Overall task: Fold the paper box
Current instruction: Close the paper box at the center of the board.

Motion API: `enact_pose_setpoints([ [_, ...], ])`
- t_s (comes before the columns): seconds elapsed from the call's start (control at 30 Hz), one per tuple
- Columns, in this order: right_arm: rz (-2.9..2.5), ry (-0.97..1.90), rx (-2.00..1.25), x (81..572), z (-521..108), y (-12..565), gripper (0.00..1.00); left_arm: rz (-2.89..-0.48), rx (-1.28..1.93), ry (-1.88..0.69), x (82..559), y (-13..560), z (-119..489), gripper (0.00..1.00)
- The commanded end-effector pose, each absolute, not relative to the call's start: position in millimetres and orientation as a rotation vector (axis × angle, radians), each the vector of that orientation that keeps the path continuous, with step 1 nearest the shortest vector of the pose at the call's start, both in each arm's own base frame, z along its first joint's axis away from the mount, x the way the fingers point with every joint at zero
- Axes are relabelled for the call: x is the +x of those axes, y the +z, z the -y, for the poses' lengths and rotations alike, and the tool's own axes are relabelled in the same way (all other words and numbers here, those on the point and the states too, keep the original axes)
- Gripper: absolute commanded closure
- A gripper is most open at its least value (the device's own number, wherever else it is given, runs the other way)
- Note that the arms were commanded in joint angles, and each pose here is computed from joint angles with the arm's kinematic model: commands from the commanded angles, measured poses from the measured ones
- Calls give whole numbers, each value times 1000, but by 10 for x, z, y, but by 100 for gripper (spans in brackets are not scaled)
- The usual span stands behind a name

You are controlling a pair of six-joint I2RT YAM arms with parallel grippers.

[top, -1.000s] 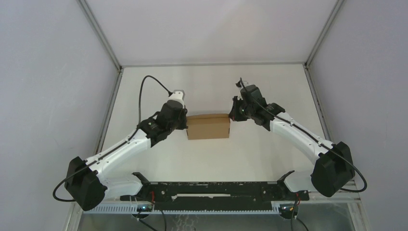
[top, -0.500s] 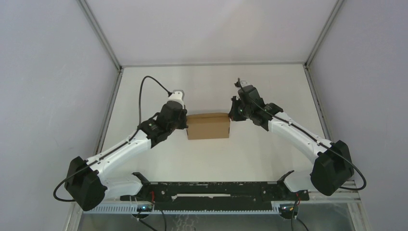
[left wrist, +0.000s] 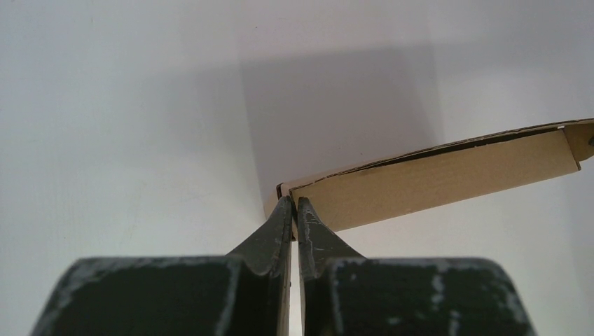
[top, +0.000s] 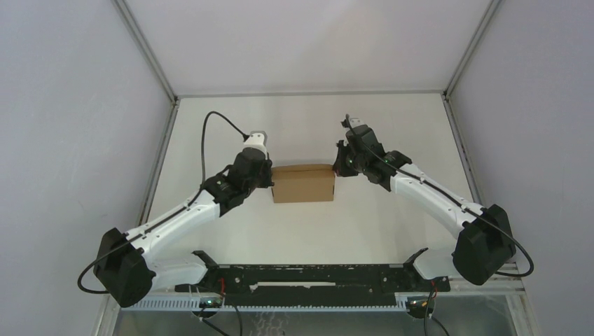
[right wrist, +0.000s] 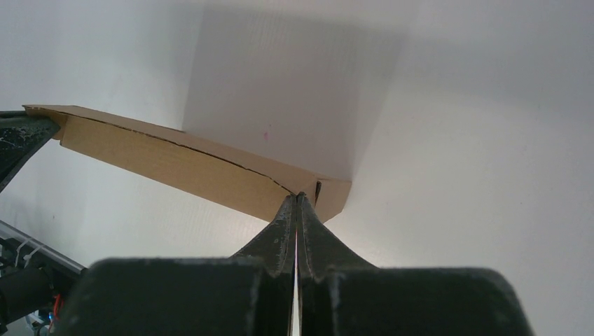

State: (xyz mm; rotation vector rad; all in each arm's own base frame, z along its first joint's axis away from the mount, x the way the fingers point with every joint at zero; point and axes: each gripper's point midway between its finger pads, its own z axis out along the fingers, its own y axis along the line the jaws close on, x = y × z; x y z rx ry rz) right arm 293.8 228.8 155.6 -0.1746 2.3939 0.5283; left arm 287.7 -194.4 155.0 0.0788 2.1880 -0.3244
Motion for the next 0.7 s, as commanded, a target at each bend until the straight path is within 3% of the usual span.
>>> enact_pose_setpoints([
  [0.0, -2484, 669, -262, 2573, -2533, 1421, 100, -2237, 146, -483, 2659, 1429, 2242, 93],
  [0.67, -2494, 630, -300, 2455, -2500, 1366, 100, -2220, 162, -437, 2552, 1361, 2154, 95],
])
